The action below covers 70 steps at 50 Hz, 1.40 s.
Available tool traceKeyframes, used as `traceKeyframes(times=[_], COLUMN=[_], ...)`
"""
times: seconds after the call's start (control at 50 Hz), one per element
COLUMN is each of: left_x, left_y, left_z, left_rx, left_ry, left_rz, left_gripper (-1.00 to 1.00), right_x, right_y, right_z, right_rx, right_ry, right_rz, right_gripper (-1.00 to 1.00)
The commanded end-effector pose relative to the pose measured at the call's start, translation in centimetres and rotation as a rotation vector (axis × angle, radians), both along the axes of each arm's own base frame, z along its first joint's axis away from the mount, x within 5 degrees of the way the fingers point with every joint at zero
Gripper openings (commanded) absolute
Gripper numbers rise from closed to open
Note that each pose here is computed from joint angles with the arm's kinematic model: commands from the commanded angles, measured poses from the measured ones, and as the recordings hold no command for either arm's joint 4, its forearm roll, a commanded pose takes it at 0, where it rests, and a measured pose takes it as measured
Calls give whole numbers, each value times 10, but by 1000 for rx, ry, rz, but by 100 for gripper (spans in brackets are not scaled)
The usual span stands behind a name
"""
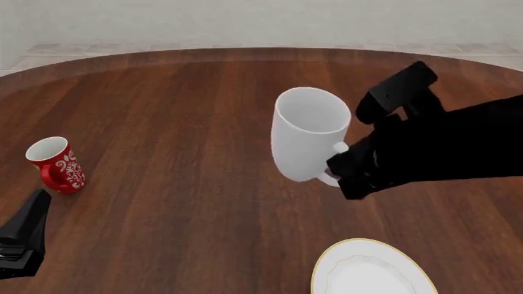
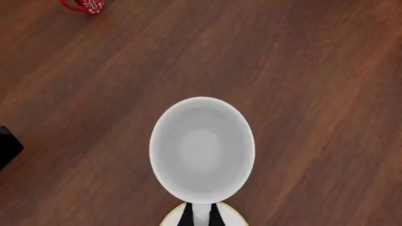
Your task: Put the white mug on the plate.
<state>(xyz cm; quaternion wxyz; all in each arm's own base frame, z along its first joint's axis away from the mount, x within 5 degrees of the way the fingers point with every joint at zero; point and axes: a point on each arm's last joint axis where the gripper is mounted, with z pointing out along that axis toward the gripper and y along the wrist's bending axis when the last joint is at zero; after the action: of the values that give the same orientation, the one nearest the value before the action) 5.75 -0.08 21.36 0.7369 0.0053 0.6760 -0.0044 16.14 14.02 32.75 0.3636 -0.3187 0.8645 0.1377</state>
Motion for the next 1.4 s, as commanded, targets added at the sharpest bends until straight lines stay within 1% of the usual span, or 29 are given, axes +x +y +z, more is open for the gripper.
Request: traceKeyframes(times=[0.02, 0.26, 0.5, 0.76, 1.06, 1.4], left_x=[-1, -1, -1, -1, -1, -1], left_y=[0, 0, 0, 0, 0, 0], left_z=[0, 0, 0, 0, 0, 0], left_rx=[2, 1, 0, 1, 1, 1], left_ry=[-3, -2, 0, -2, -1, -1], left_rz=[-4, -4, -4, -4, -4, -3], left_gripper=[100, 100, 100, 100, 100, 100], right_x=[-17, -35, -48, -58, -74, -90], right_y=[-16, -34, -48, -54, -69, -80], right_z=[1, -5, -7, -12, -18, -25], right_rx=[9, 13, 11, 6, 0, 5], right_ry=[-6, -1, -1, 9, 15, 20], right_rz=[-8, -26, -38, -31, -40, -36], right_gripper=[-100, -100, -100, -100, -100, -100])
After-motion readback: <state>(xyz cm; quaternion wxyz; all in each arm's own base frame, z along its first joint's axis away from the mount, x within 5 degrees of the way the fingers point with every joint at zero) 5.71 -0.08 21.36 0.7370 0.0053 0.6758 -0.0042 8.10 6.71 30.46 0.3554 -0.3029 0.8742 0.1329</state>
